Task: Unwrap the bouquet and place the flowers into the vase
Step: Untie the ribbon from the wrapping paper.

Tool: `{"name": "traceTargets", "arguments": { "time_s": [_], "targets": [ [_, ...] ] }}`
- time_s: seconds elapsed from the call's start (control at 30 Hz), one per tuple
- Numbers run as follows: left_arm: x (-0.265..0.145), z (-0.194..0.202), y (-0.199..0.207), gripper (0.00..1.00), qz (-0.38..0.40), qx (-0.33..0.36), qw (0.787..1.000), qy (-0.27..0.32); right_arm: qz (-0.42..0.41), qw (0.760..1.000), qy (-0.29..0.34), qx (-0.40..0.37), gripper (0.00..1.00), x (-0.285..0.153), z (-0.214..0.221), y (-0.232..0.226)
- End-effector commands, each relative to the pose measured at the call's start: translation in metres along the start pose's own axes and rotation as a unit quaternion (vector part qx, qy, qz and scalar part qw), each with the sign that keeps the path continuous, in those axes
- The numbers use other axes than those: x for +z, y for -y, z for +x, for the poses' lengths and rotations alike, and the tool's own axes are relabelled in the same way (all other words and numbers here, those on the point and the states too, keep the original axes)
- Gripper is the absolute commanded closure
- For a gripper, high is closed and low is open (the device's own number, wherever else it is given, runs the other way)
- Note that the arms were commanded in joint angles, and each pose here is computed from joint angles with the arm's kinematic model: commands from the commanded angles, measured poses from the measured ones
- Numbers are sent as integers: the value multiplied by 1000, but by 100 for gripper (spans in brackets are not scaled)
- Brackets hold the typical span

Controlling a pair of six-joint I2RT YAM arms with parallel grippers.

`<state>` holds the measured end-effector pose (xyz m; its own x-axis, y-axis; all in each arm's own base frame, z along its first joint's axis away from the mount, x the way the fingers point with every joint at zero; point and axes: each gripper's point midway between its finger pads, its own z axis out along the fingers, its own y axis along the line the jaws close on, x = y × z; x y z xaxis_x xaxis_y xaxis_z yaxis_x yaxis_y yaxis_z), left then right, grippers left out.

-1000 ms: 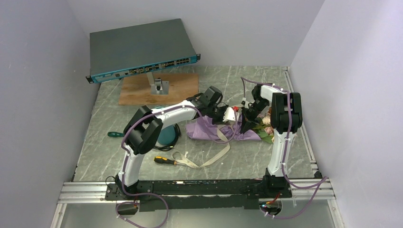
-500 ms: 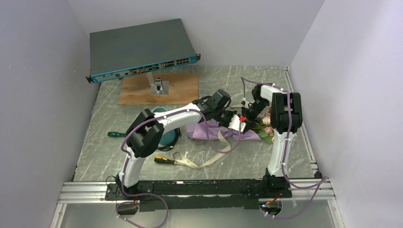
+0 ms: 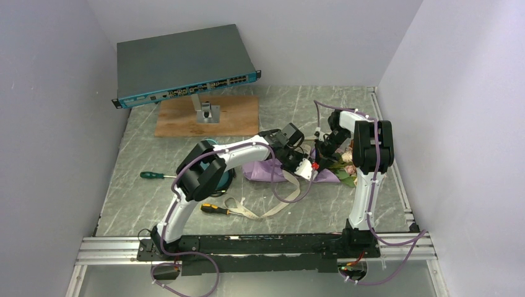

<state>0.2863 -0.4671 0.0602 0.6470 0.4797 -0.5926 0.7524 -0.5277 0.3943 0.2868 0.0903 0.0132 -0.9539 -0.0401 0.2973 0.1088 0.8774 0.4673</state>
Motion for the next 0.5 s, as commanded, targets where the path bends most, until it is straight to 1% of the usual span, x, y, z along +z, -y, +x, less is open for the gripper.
{"name": "traceTargets", "arguments": {
  "time_s": [0.0,0.13,0.2,0.33,0.43,0.47],
  "targets": [
    [3,11,-6,61,-4,9,1000,-28,86,992,77,-44,100,23,-54,44],
    [5,13,-12,60,-16,6,999,-31,86,992,77,-44,100,23,-54,44],
    [6,10,-18,62,-26,4,999,-24,87,992,77,-44,100,23,-54,44],
    [8,-1,-28,76,-36,-7,999,-1,87,992,77,-44,100,23,-54,44],
    [10,-4,-26,81,-26,-11,1000,8,87,992,77,-43,100,23,-54,44],
    [10,-5,-26,84,-25,-12,1000,11,87,992,77,-44,100,23,-54,44]
  ]
}}
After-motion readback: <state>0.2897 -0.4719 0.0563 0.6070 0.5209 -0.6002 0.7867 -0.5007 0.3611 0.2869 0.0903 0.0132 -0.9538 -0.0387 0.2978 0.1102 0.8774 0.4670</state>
